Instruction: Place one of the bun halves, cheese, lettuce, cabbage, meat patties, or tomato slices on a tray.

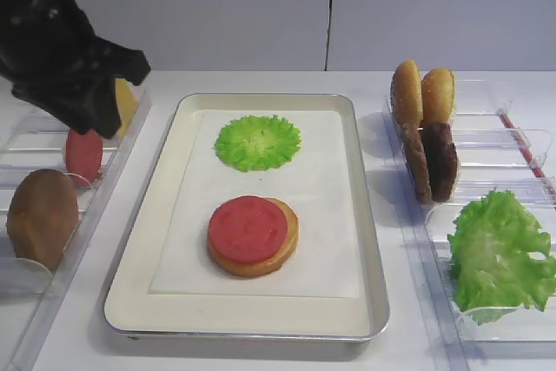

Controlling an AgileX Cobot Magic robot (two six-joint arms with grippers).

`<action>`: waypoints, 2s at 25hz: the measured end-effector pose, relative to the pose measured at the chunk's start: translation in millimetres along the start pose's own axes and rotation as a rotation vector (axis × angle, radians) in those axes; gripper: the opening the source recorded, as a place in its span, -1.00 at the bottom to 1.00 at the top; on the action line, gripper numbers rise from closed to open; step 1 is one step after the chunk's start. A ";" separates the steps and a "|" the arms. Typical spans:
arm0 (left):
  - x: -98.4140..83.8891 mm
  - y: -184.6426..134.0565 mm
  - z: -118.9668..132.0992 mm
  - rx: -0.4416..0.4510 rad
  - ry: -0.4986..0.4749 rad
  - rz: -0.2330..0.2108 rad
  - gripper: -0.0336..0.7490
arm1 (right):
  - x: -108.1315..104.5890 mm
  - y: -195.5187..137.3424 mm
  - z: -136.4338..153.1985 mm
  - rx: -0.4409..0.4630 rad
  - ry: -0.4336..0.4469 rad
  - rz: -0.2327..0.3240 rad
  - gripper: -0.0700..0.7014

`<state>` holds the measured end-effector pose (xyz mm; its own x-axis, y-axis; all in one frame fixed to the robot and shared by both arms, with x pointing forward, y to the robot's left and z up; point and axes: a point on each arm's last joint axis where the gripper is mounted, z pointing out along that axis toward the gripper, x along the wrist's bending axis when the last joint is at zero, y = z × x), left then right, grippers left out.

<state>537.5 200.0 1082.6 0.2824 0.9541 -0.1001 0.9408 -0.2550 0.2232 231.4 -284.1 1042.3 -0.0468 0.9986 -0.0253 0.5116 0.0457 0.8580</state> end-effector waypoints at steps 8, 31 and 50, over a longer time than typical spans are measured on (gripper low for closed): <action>5.5 -67.1 -76.6 -0.204 0.111 0.041 -0.41 | 0.0 0.0 0.0 0.000 0.000 0.000 0.46; 12.5 -288.0 -79.8 -0.578 0.094 0.041 -0.41 | 0.0 0.0 0.0 0.000 0.000 0.000 0.46; 17.2 -327.8 -30.1 -0.739 0.072 0.048 -0.41 | 0.0 0.0 0.0 0.000 0.000 0.000 0.46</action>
<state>228.3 304.7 1036.9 0.2829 0.9590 -0.0159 0.5492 -0.1484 0.8224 231.4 -284.1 1042.3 -0.0468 0.9986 -0.0253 0.5116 0.0457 0.8580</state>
